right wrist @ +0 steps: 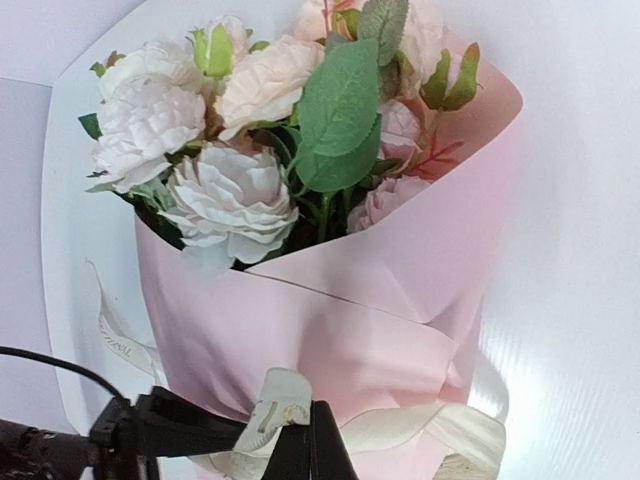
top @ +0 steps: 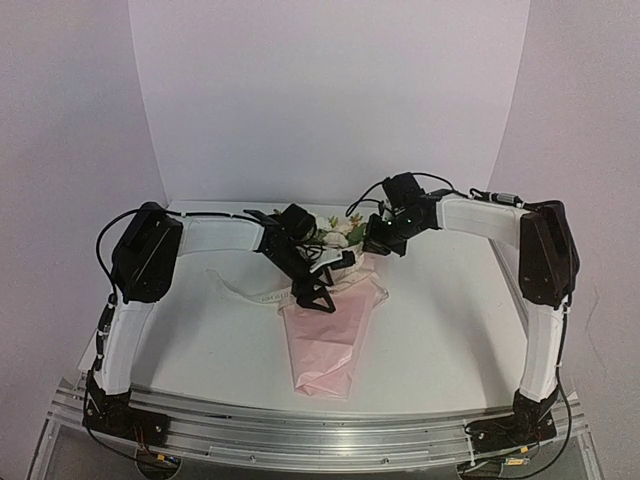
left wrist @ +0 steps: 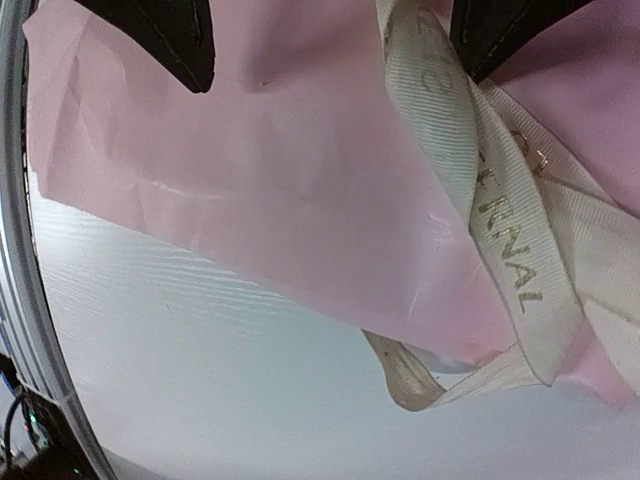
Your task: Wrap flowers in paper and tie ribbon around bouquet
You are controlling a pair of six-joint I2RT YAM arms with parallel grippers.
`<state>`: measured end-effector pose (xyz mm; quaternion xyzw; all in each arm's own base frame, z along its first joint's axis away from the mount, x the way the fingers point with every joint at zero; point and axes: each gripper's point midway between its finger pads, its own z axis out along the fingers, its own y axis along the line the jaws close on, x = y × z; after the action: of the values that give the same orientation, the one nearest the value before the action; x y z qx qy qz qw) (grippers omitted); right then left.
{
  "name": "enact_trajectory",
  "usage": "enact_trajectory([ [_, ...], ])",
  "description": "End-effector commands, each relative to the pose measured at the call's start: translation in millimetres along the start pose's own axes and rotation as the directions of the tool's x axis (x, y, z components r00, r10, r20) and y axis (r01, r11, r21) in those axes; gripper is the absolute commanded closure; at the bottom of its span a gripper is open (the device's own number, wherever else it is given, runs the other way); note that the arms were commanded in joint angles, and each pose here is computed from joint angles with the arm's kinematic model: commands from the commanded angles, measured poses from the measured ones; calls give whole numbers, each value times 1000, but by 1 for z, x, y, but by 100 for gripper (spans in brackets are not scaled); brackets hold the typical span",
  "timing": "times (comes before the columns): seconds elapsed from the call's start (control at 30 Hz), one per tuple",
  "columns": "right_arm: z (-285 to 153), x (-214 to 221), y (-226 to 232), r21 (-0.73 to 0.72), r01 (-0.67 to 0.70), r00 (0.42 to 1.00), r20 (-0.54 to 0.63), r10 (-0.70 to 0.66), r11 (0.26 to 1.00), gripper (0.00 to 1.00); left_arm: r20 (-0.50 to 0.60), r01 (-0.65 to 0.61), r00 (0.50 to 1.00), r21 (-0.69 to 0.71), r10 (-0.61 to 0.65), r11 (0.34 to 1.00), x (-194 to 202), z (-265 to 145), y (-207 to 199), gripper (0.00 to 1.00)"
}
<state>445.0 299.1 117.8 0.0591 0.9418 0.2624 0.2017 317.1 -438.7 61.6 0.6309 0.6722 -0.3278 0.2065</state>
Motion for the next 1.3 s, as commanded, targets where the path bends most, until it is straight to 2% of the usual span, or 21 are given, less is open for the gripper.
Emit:
enact_trajectory([
  [0.0,-1,-2,-11,39,13,1000,22,-14,999,100,-38,-153,987,17,153,988,-18,-34,-14,7],
  [0.03,2,-2,-12,42,15,1000,18,-16,999,100,-50,-171,984,17,171,985,-17,-39,-16,2],
  [0.27,15,3,-20,53,2,1000,-10,-1,999,100,-144,-293,947,-25,287,956,4,-73,-20,0],
  [0.43,18,3,-19,44,-1,1000,-19,2,999,100,-124,-264,958,-34,258,964,12,-111,-5,0],
  [0.57,18,2,-17,38,-1,1000,-20,2,999,100,-183,-254,955,-100,234,962,56,-144,30,0],
  [0.7,19,1,-15,34,1,1000,-21,0,999,100,-320,-299,914,-119,249,947,119,-129,45,0],
  [0.8,19,0,-13,28,2,1000,-21,-2,1000,100,-297,-306,922,-162,250,938,127,-112,54,1],
  [0.87,19,0,-13,25,5,1000,-23,-4,1000,100,-321,-312,916,-195,241,930,135,-99,65,4],
  [0.97,18,0,-12,22,13,1000,-21,-13,1000,100,-352,-313,908,-210,227,926,150,-86,75,13],
  [1.0,17,-1,-11,23,16,1000,-18,-15,1000,100,-362,-314,904,-206,226,927,155,-84,75,20],
  [1.03,16,-2,-11,23,20,1000,-13,-19,1000,100,-371,-312,901,-199,224,929,159,-82,74,31],
  [1.17,1,-20,-8,18,31,999,37,-32,999,100,-386,-291,900,-191,201,937,171,-82,65,90],
  [1.2,-5,-26,-9,19,27,998,55,-28,999,100,-389,-280,902,-200,187,939,173,-84,64,99],
  [1.27,-16,-38,-12,21,23,996,89,-25,1000,100,-385,-249,911,-225,149,942,175,-91,65,100],
])
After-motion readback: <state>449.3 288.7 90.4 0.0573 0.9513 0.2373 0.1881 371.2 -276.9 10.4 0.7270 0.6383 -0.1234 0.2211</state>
